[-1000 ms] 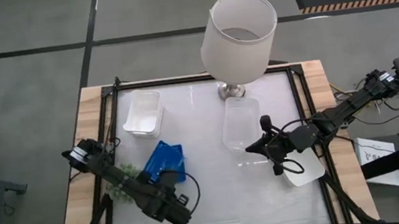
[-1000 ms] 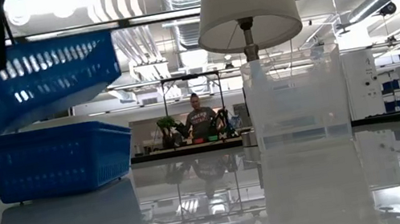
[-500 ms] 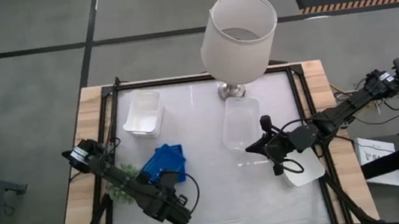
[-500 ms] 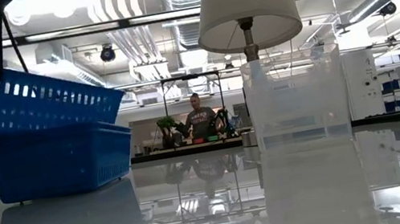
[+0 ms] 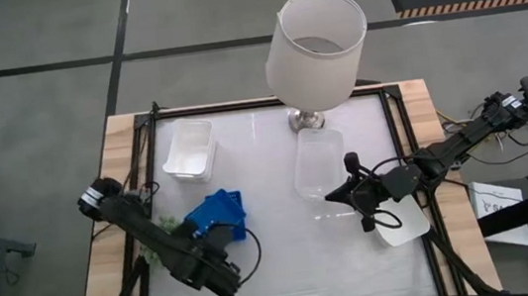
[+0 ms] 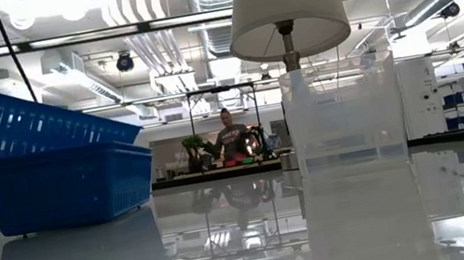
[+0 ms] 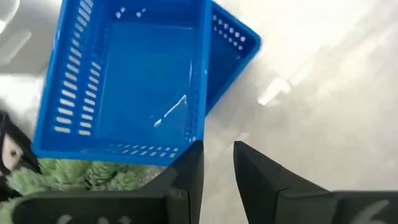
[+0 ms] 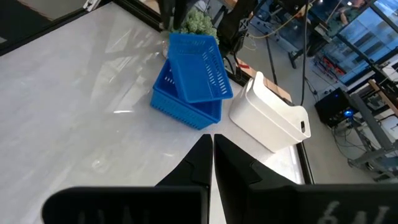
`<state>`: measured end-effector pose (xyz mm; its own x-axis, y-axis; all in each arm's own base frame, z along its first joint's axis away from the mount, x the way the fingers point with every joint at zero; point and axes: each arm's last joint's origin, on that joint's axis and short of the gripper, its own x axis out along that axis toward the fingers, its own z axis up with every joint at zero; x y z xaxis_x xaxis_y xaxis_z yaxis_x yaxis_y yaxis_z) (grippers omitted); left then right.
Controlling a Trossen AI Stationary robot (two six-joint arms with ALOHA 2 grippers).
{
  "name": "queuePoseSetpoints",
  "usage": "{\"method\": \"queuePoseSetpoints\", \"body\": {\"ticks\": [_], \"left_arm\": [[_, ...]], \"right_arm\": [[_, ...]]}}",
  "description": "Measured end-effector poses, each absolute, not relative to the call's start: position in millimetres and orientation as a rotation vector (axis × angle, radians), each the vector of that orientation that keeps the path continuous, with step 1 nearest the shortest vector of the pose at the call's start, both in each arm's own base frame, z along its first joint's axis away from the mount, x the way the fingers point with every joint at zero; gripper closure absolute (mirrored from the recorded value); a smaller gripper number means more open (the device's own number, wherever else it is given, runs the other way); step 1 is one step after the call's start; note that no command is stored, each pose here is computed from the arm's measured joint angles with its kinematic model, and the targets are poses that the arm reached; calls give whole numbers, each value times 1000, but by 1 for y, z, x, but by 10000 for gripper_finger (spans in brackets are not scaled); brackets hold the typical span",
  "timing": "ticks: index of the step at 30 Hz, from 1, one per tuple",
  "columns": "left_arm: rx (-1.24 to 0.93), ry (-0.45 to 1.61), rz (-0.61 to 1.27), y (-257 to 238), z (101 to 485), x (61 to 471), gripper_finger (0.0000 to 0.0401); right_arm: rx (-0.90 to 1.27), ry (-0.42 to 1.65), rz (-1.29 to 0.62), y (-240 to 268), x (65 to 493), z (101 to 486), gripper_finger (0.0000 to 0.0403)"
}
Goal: Stack baskets by color
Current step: Stack the left blue bin on the stacked blue bins
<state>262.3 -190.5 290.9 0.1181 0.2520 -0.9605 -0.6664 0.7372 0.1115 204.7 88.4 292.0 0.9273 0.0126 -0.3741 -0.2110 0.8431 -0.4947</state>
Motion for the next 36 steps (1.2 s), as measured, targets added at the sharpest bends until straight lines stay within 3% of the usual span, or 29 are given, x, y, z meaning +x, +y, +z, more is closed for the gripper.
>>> {"method": "queuePoseSetpoints", "body": {"ticks": [4,10,23,36], "left_arm": [[-329,1307,596,-187,300,257,330],[-26,1490,185,-190,306,244,330],[273,1560,30,-180,288,239,328],[370,1615,-38,-177,274,233,201]], "right_arm": [[-558,370,121,88,205,292,394],[-556,371,121,88,205,292,394],[-530,371,116,88,205,292,394],[-521,372,114,88,205,292,394]]}}
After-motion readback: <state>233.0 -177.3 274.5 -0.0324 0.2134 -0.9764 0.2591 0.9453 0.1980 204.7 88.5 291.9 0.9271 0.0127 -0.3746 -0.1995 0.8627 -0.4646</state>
